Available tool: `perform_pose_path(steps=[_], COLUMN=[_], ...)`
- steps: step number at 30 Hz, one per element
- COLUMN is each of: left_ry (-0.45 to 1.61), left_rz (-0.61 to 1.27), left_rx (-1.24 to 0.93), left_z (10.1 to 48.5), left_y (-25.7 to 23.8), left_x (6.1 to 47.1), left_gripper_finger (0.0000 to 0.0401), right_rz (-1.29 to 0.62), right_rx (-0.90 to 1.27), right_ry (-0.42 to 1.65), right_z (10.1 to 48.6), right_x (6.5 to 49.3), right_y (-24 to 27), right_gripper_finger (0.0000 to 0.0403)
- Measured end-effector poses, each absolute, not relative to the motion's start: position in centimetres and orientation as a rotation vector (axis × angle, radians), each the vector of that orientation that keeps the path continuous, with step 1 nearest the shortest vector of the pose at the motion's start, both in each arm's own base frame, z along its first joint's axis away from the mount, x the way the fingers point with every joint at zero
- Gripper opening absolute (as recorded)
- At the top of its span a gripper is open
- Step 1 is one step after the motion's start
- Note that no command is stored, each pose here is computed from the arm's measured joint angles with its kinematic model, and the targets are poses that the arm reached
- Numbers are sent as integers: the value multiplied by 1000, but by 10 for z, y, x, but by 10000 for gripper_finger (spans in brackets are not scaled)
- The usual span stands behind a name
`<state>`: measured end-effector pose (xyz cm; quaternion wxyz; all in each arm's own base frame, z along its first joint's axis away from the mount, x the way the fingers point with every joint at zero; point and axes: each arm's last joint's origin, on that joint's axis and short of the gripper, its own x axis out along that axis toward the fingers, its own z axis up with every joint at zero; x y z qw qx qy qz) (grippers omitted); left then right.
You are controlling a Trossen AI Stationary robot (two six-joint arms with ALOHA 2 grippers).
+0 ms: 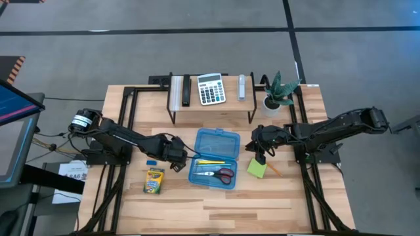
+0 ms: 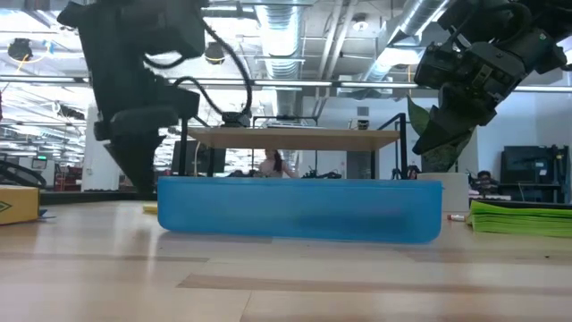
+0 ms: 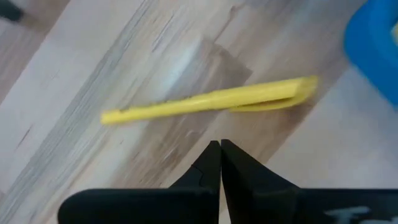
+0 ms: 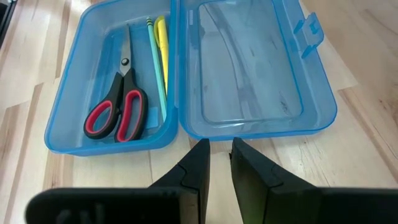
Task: Pack school essentials
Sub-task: Put the yellow pen into the blue supply box
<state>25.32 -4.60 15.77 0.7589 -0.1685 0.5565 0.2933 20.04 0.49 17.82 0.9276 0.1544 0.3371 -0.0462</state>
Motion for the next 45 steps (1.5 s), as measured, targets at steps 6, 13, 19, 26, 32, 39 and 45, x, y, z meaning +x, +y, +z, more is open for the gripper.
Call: perform_pose_path(steps=[6, 13, 19, 26, 32, 39, 45], left_ry=[1186, 1203, 1229, 1195, 1190, 1231, 1290], left_rz=[503, 337, 202, 82, 35, 11, -17], left_rx=[-182, -67, 49, 119, 163, 153, 122], left_z=[172, 172, 170, 172, 170, 152, 137], left_y=[-53, -48, -39, -35, -33, -23, -18], left_x=[260, 268, 271, 277, 280, 289, 291], left_gripper_finger=[0, 41, 118, 172, 178, 178, 178], right_rz=[-95, -94, -95, -95, -95, -95, -96], right_rx=[316, 317, 317, 317, 320, 320, 318], right_ry=[690, 688, 689, 688, 688, 688, 692], right_z=[178, 178, 178, 178, 178, 178, 178], right_x=[200, 201, 200, 201, 201, 201, 200], right_y=[5, 5, 5, 5, 5, 5, 5], right_gripper_finger=[88, 88, 88, 88, 88, 88, 88])
